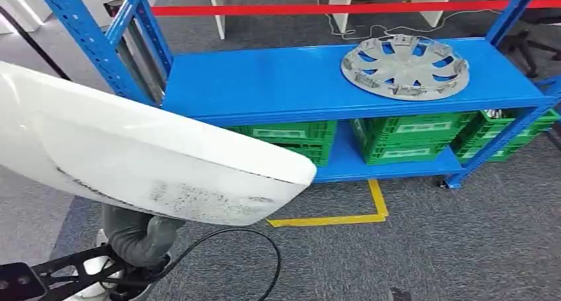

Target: Take the parts from the cabinet and place them on the table.

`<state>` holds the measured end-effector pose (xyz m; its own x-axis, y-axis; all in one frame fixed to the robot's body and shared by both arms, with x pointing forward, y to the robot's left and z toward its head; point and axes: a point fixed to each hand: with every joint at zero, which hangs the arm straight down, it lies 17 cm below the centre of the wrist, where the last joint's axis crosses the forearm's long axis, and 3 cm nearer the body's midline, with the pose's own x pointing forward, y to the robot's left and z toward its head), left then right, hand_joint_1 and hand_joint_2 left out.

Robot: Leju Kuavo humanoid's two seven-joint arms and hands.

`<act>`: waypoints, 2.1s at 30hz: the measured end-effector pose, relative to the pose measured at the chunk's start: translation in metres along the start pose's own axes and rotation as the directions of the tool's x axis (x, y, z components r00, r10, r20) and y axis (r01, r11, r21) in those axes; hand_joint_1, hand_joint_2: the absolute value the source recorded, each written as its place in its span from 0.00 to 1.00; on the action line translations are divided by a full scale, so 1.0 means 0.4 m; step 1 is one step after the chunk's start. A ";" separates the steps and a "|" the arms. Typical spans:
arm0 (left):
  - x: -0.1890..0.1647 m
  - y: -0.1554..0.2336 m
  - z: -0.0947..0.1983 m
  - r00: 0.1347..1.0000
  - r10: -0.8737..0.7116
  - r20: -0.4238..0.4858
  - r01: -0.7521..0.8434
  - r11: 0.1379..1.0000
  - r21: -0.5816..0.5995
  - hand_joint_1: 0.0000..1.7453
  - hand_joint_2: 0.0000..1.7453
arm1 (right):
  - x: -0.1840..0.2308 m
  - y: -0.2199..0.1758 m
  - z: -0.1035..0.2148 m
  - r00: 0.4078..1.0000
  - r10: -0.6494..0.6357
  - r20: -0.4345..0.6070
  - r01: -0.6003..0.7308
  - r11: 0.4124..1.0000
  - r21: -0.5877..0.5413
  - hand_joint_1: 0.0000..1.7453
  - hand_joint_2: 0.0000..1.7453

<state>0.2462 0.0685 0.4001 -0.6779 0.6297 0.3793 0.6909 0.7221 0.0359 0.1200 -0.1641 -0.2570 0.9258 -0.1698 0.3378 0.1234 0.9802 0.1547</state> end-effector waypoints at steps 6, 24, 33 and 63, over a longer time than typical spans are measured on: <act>-0.006 -0.009 -0.007 1.000 -0.011 0.002 0.011 1.000 -0.012 1.00 1.00 | 0.001 0.001 0.000 1.000 -0.009 -0.001 0.009 1.000 0.004 0.00 0.00; -0.037 -0.016 0.015 0.999 -0.004 -0.041 0.005 1.000 0.004 1.00 1.00 | -0.006 -0.015 -0.001 0.999 -0.036 -0.019 0.036 0.999 -0.020 0.00 0.00; -0.055 0.019 0.053 0.996 -0.020 -0.088 0.028 0.995 0.094 1.00 1.00 | -0.017 -0.044 -0.003 0.999 0.000 -0.034 -0.002 0.998 -0.056 0.00 0.00; -0.043 0.113 0.067 0.996 -0.037 -0.077 0.056 0.965 0.255 1.00 1.00 | 0.015 -0.085 -0.011 0.978 0.206 -0.039 -0.207 0.978 -0.038 0.00 0.00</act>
<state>0.2824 0.0982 0.3702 -0.6818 0.5783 0.4480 0.5648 0.8054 -0.1799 0.1230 -0.1981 -0.2644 0.9446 0.0397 0.3259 -0.0576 0.9973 0.0455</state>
